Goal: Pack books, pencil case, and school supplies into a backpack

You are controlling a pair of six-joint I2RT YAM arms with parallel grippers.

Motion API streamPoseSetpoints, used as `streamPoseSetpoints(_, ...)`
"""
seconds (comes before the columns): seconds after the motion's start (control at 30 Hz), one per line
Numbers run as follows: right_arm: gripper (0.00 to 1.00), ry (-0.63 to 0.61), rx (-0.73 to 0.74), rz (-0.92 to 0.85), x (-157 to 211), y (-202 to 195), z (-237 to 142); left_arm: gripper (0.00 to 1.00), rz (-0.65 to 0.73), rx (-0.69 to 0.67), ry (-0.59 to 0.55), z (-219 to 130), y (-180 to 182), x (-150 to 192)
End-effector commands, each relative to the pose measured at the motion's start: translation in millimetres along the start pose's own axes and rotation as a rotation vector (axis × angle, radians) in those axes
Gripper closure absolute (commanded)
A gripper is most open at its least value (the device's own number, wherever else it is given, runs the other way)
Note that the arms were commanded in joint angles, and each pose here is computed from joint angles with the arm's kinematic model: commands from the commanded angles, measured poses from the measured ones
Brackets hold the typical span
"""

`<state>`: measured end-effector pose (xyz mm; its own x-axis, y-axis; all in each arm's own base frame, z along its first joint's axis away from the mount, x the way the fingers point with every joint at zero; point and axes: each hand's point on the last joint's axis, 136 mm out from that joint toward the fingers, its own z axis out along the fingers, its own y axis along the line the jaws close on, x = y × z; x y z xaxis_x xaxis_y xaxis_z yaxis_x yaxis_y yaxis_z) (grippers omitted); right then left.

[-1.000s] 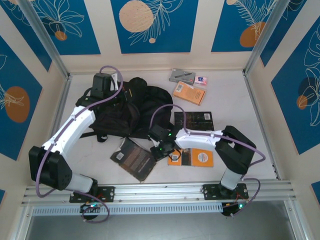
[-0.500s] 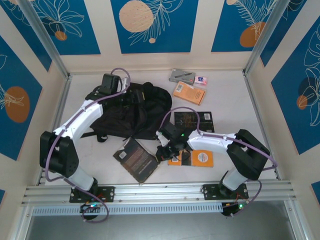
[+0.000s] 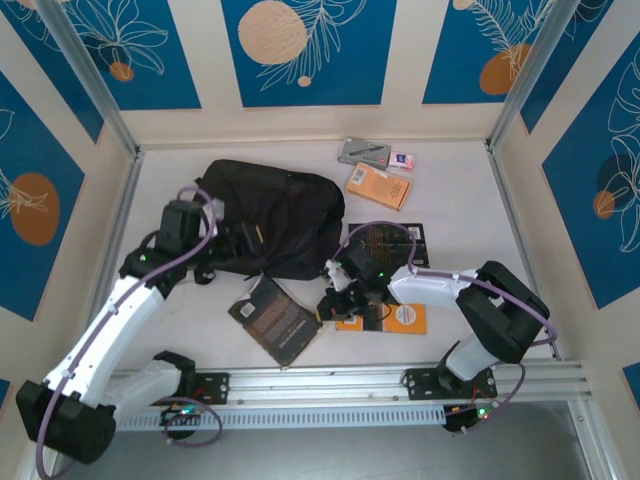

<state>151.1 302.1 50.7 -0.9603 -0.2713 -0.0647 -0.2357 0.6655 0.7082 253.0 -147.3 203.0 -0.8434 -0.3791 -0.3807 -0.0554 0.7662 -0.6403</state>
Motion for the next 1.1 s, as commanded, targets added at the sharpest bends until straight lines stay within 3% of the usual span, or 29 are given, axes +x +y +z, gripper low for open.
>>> streamPoseSetpoints(0.0,1.0,0.016,-0.087,-0.034,0.5,17.3,-2.9,0.24,-0.181,-0.165,0.095,9.1,54.5,47.6)
streamPoseSetpoints(0.1,1.0,0.023,-0.109,-0.047,2.1,19.9,-3.3,0.29,-0.223,-0.255,0.116,11.0,85.2,74.7)
streamPoseSetpoints(0.4,1.0,0.012,-0.08,-0.042,1.9,10.5,-0.7,0.45,-0.276,-0.359,0.164,28.7,133.5,123.0)
streamPoseSetpoints(0.63,0.99,0.135,-0.093,-0.117,13.0,20.2,14.9,0.52,-0.292,-0.401,0.174,44.5,153.4,133.0)
streamPoseSetpoints(0.77,0.64,0.15,0.006,-0.147,11.7,10.6,24.3,0.54,-0.283,-0.43,0.187,50.4,160.7,135.7)
streamPoseSetpoints(0.83,0.52,0.135,0.049,-0.167,6.6,8.9,27.0,0.54,-0.289,-0.429,0.197,54.8,162.9,138.3)
streamPoseSetpoints(1.07,0.47,0.161,0.088,-0.192,7.1,12.0,45.4,0.61,-0.284,-0.41,0.223,64.0,160.7,140.4)
